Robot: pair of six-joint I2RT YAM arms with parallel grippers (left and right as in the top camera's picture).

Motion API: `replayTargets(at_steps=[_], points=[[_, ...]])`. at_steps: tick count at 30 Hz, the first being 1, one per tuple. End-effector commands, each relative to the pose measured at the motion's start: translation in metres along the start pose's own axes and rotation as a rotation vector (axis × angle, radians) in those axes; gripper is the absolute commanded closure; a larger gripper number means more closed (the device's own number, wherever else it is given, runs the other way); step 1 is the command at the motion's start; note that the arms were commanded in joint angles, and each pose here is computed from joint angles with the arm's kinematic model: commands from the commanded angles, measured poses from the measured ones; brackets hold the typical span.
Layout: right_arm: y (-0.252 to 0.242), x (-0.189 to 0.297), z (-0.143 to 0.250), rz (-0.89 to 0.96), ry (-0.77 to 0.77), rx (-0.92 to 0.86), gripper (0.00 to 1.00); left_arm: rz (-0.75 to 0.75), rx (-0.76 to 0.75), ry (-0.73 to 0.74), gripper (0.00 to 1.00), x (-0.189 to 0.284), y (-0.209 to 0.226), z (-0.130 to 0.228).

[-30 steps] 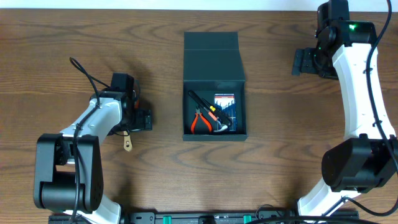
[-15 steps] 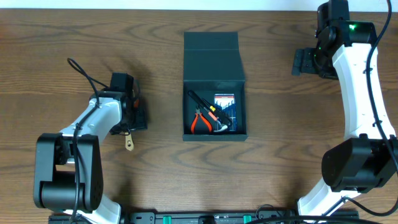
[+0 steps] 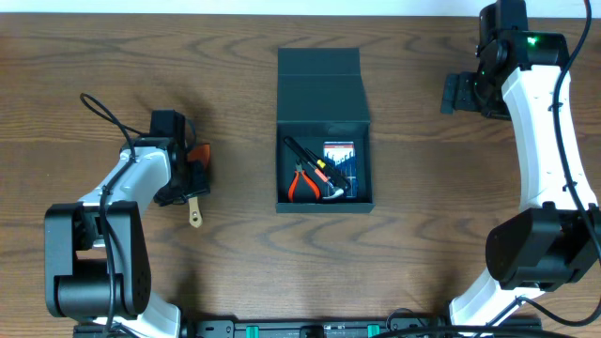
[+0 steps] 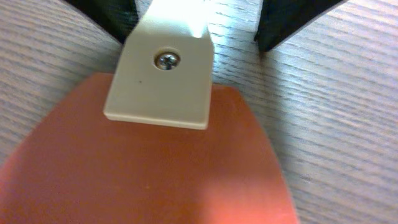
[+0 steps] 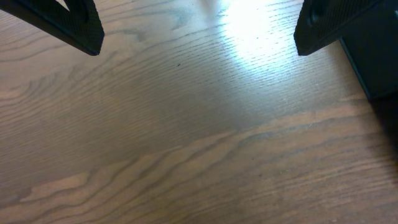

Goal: Pack container
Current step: 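Lower the left gripper and close it on the scraper handle, then carry the scraper right and lower it into the black box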

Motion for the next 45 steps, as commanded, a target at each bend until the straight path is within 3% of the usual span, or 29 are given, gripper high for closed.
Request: replayTargets(at_steps=[1,8,12,15,25,36,45], points=[[0.000,0.000,0.000,0.001,0.000,-0.005,0.01,-0.056,0.016,0.057,0.61,-0.014,0.011,0.009],[0.000,0.000,0.000,0.001,0.000,-0.005,0.01,-0.057,0.016,0.068,0.67,-0.014,0.011,0.011],[0.000,0.000,0.000,0.001,0.000,-0.005,0.01,-0.059,0.016,0.072,0.87,-0.014,0.011,0.012],[0.000,0.000,0.000,0.001,0.000,-0.005,0.01,-0.061,0.016,0.076,0.94,-0.014,0.012,0.013],[0.000,0.000,0.000,0.001,0.000,-0.005,0.01,-0.046,0.016,0.042,0.94,-0.001,0.008,0.003],[0.000,0.000,0.000,0.001,0.000,-0.005,0.01,0.060,0.018,-0.185,0.94,0.091,-0.008,-0.034],[0.000,0.000,0.000,0.001,0.000,-0.005,0.01,0.143,0.018,-0.354,0.94,0.159,-0.007,-0.029]])
Point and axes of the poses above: each gripper's point midway between its finger pads, its own x axis back along the fingers, its own y axis along the line the jaws close on, z = x × y, the point moved 5 cm from there along x, back along the fingers, and after that the axes turned 9 degrees about x, right-handed, at the moved point
